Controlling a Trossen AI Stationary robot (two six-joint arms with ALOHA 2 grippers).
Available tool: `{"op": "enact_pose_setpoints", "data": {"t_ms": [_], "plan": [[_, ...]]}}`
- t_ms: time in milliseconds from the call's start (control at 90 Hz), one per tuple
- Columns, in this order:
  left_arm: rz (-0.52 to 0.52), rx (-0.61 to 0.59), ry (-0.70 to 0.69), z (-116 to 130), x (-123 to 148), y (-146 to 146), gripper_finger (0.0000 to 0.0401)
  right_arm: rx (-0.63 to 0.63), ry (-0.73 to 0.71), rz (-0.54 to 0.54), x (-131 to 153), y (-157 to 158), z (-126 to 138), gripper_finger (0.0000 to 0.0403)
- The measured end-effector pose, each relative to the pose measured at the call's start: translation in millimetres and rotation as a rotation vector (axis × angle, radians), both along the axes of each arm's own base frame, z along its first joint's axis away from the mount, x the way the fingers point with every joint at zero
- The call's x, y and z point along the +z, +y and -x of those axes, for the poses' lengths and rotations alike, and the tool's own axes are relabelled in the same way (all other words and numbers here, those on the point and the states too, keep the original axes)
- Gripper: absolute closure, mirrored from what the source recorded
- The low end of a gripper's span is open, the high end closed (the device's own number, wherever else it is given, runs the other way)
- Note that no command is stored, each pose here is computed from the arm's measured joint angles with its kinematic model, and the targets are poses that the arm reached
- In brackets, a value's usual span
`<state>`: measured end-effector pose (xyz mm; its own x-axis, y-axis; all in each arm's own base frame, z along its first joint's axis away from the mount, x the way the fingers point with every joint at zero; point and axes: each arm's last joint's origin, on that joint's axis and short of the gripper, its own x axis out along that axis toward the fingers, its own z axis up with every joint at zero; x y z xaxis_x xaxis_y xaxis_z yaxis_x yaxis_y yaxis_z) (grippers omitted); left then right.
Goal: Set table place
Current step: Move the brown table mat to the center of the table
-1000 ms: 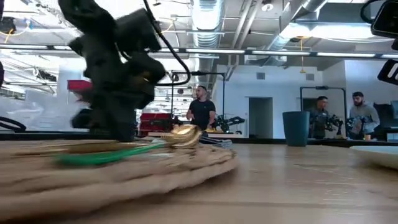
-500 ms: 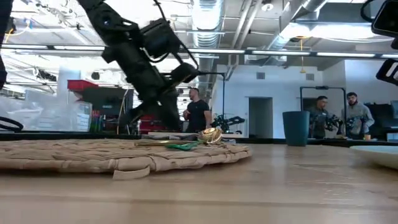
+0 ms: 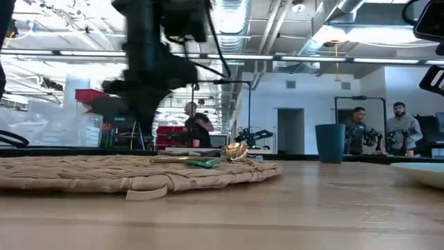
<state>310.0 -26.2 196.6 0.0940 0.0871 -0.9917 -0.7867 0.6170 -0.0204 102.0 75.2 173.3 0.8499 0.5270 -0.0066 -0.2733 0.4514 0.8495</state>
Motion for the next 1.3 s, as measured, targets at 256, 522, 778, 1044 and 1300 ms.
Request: {"op": "enact_pose_setpoints", "data": {"t_ms": [256, 522, 778, 1044, 1300], "plan": [[0.045, 0.071, 0.019, 19.1, -30.2, -30.3, 0.0401, 0.000, 0.005, -0.008, 0.0, 0.0, 0.0, 0.0301], [0.153, 0.080, -0.130, 11.5, -40.4, -38.3, 0.0401, 0.002, -0.015, -0.049, 3.6, 0.1, 0.1, 0.0301], [0.140, 0.131, -0.300, -8.1, -36.7, -14.0, 0.0401, 0.001, -0.023, -0.046, 4.3, 0.0, 0.1, 0.0301], [0.158, 0.144, -0.422, -19.3, -31.5, -9.5, 0.0401, -0.005, -0.024, -0.047, 4.4, -0.1, 0.0, 0.0301], [0.188, 0.164, -0.440, -30.1, -38.1, -18.3, 0.0401, -0.007, -0.024, -0.047, 4.3, -0.1, 0.0, 0.0301]]}}
